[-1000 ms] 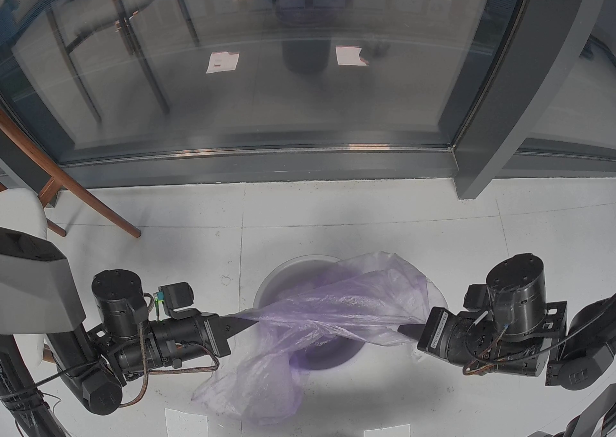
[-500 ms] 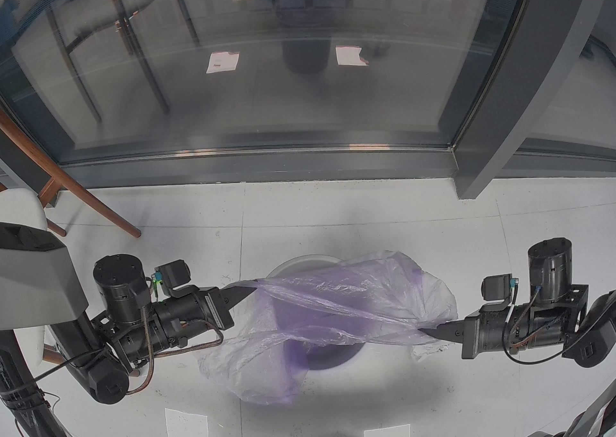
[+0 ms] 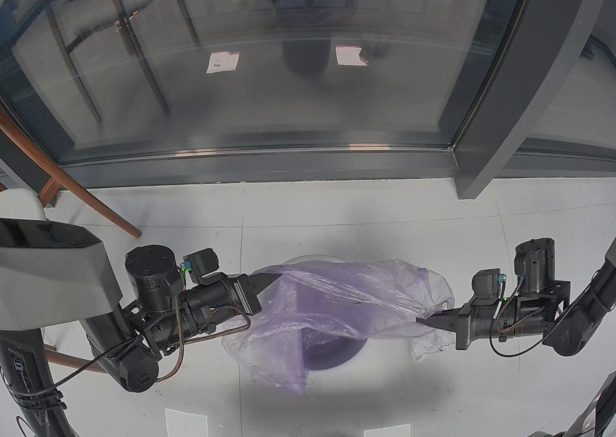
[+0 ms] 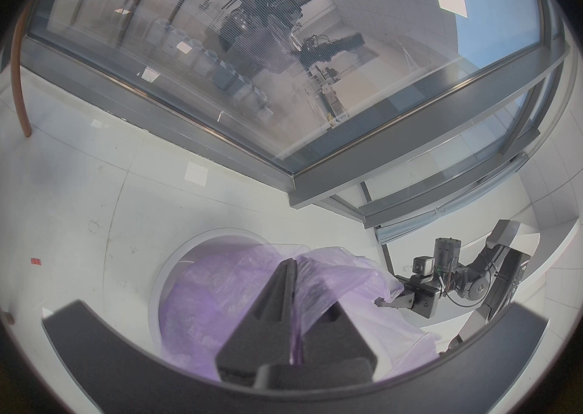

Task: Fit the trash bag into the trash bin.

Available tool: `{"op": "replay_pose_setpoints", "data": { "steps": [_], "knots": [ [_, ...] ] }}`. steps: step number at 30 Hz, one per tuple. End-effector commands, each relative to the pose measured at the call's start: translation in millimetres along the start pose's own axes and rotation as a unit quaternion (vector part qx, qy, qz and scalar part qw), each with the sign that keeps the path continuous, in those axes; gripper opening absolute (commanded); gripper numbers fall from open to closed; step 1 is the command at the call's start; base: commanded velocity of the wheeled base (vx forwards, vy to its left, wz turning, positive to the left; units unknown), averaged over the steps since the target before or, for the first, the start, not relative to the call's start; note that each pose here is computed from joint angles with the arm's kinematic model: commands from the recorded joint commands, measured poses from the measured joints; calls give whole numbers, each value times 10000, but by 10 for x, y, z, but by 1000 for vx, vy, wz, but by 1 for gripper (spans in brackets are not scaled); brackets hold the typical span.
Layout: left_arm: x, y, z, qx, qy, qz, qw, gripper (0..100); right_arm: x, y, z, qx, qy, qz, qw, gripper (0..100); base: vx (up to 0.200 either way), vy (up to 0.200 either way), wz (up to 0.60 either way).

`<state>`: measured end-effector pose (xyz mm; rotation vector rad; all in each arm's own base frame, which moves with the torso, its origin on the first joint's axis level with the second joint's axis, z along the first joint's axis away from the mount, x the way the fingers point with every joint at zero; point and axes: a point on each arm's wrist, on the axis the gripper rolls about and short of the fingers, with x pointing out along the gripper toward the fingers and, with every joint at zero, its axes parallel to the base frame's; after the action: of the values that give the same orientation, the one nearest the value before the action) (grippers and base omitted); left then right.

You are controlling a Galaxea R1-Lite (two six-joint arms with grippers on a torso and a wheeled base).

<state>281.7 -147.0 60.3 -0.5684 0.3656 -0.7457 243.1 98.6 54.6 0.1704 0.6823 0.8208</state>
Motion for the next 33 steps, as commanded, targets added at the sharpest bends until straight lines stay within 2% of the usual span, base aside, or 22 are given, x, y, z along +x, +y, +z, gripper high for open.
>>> {"op": "replay_pose_setpoints", "data": {
  "steps": [1, 7, 11, 17, 20, 23, 27, 30, 33],
  "knots": [
    [169, 122, 38, 31, -191, -11, 9998, 0, 190, -181, -16, 92, -5, -108, 9999, 0, 0, 0, 0],
    [260, 266, -44, -26, -138, 147, 9998, 0, 363, -374, 77, 304, -189, -715, 9968, 0, 0, 0, 0],
    [344, 290, -37, 13, -215, 121, 9997, 0, 400, -385, 142, 586, -308, -773, 9948, 0, 0, 0, 0],
    [324, 315, -50, -11, -292, 330, 9990, 0, 509, -518, 39, 880, -278, -1593, 9829, 0, 0, 0, 0],
    [215, 299, -150, -89, -26, 394, 9992, 0, 408, -447, 29, 893, -267, -1479, 9846, 0, 0, 0, 0],
    [212, 319, -164, -36, 19, 395, 9992, 0, 400, -401, 41, 862, -266, -1342, 9868, 0, 0, 0, 0],
    [299, 357, -70, 132, -226, 384, 9989, 0, 469, -307, 24, 773, -187, -1207, 9895, 0, 0, 0, 0],
    [329, 493, 56, 167, -594, 661, 9959, 0, 495, -324, 12, 778, -159, -1213, 9894, 0, 0, 0, 0],
    [356, 548, 48, 126, -700, 837, 9939, 0, 536, -354, 21, 786, -209, -1225, 9891, 0, 0, 0, 0]
  ]
}}
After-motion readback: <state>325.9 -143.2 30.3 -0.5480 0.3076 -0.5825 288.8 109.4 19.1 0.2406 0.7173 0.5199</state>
